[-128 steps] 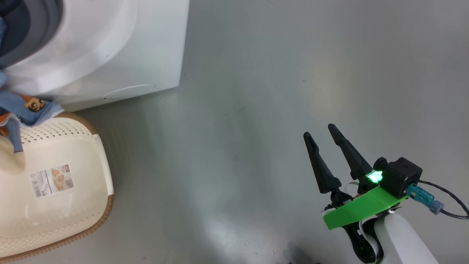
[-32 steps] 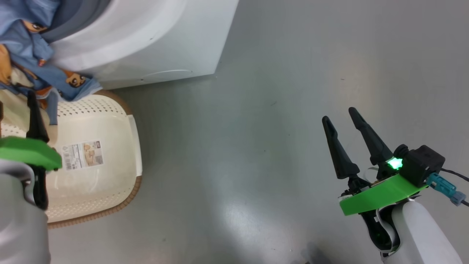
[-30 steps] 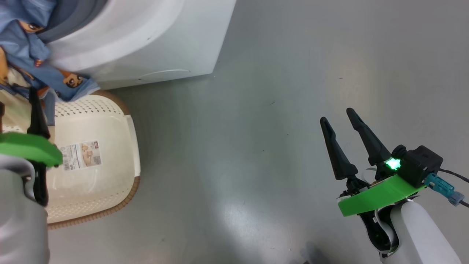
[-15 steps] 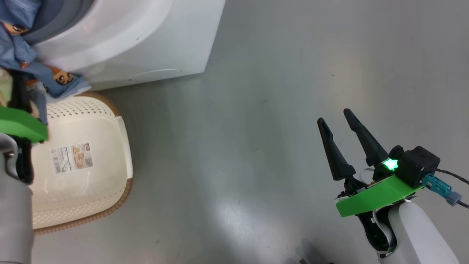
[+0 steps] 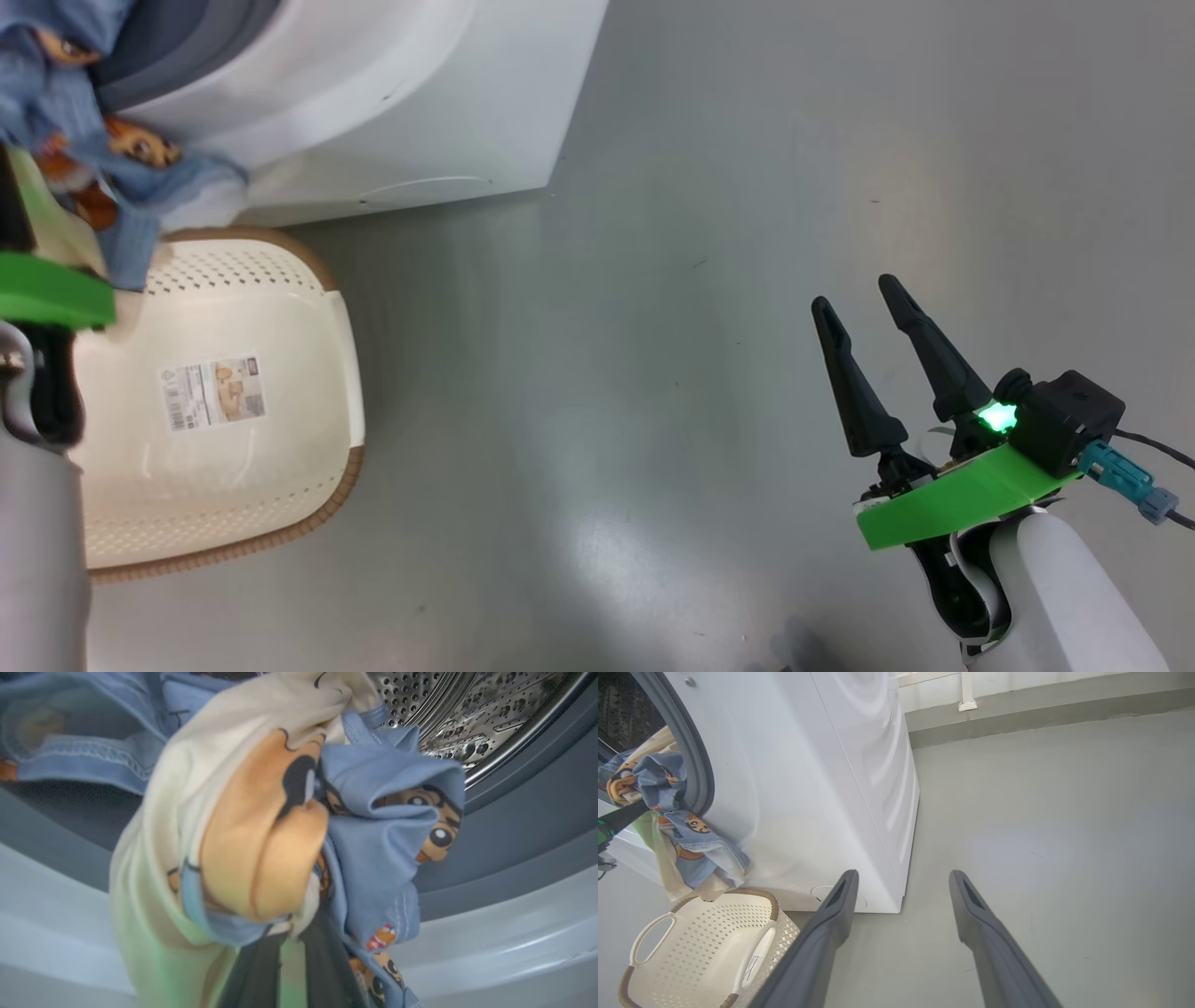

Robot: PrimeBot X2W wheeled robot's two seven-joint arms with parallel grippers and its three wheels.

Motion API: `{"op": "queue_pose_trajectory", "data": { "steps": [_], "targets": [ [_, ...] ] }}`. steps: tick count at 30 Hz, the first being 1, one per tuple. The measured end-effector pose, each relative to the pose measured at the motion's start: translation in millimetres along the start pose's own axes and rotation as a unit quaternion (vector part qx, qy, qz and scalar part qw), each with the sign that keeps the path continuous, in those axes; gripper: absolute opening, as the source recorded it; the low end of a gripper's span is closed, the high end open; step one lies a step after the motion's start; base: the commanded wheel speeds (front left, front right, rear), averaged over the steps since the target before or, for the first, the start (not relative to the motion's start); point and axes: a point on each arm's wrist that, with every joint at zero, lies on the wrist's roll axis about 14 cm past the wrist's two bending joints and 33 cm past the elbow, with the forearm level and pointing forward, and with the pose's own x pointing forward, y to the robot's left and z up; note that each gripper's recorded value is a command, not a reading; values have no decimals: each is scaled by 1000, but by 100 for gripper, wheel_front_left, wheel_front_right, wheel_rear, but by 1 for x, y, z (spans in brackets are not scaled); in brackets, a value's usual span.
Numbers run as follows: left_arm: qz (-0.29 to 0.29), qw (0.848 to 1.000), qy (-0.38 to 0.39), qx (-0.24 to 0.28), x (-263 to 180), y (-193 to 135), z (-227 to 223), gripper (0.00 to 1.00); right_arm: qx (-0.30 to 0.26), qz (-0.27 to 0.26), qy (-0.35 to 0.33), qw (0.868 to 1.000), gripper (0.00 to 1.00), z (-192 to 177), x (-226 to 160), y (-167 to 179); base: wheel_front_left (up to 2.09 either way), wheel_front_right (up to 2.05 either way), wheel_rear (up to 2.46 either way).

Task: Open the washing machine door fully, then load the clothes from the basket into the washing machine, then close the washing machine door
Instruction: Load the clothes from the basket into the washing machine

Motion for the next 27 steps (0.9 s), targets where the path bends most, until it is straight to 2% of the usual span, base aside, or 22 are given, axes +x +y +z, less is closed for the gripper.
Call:
{"op": "queue_pose_trajectory", "data": {
  "steps": [10,16,22,27],
  "targets": [
    [-18,998,-63,4,9,-8,40,0,4,6,6,1000,100,-6,3,4,0,0,0],
    [-37,995,-93,22,31,-18,69,0,4,1,9,1000,100,-7,0,2,0,0,0],
    [-55,993,-85,55,57,-28,75,0,3,-4,9,1000,100,-6,-3,1,0,0,0],
    [-66,988,-111,83,81,-37,102,0,6,-14,9,1000,100,-6,-4,-3,0,0,0]
  ]
}}
